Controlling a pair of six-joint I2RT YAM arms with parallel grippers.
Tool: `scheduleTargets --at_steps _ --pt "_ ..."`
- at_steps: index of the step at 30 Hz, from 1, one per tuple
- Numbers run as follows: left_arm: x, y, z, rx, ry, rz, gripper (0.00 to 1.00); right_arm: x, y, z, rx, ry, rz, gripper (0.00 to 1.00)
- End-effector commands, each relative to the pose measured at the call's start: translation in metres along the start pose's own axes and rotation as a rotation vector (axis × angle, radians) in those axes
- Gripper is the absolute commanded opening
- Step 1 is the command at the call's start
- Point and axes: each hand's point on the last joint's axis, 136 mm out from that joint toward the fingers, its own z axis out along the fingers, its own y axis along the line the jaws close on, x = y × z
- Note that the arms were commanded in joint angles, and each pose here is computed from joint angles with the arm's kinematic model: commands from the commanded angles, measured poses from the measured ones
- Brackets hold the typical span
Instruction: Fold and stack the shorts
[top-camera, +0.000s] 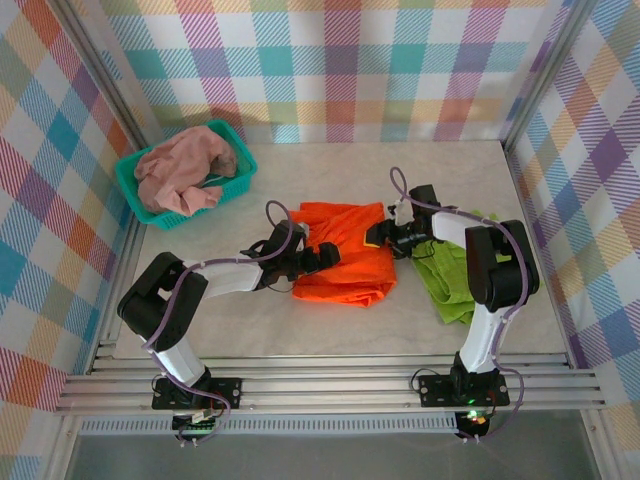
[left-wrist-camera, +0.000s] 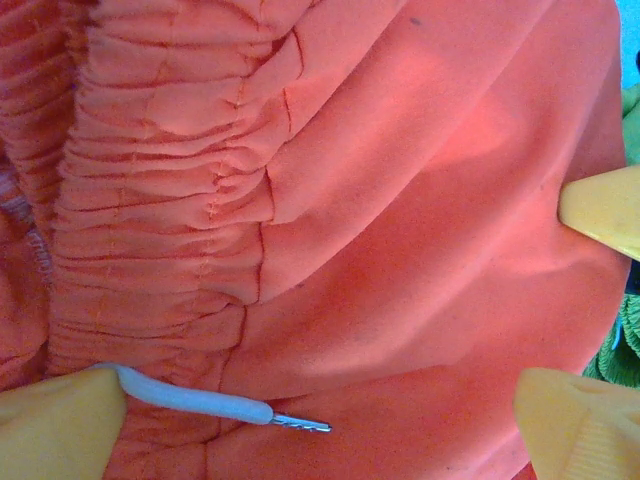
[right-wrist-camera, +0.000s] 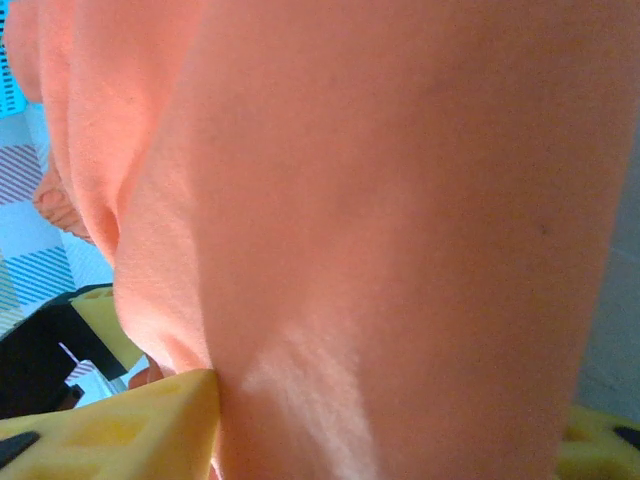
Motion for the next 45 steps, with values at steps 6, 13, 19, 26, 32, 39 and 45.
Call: scheduleTargets --at_steps 6,13,19,26,32,39,45 --pt "0.016 0.027 0.005 -0.088 0.041 -0.023 1.00 0.006 0.010 0.011 -0.032 0.028 -0.027 0.36" --pt "-0.005 0.005 -0.022 -0.051 -0.044 0.007 1.00 0.004 0.016 -0.019 0.111 -0.021 -0.115 0.07" --pt "-0.025 -0.008 -0.060 -0.035 -0.147 0.034 1.00 0.008 0.027 -0.068 0.297 -0.058 -0.216 0.00" --pt "-0.032 -0.011 -0.081 -0.033 -0.201 0.051 1.00 0.018 0.042 -0.127 0.470 -0.063 -0.269 0.00" --pt "-0.031 -0.011 -0.082 -0.026 -0.206 0.046 1.00 0.020 0.065 -0.170 0.545 -0.093 -0.285 0.00" --pt "-0.033 -0.014 -0.085 -0.017 -0.214 0.054 1.00 0.030 0.086 -0.194 0.536 -0.096 -0.321 0.00" --pt "-0.033 -0.014 -0.086 -0.015 -0.213 0.054 1.00 0.036 0.091 -0.214 0.591 -0.079 -0.331 0.00"
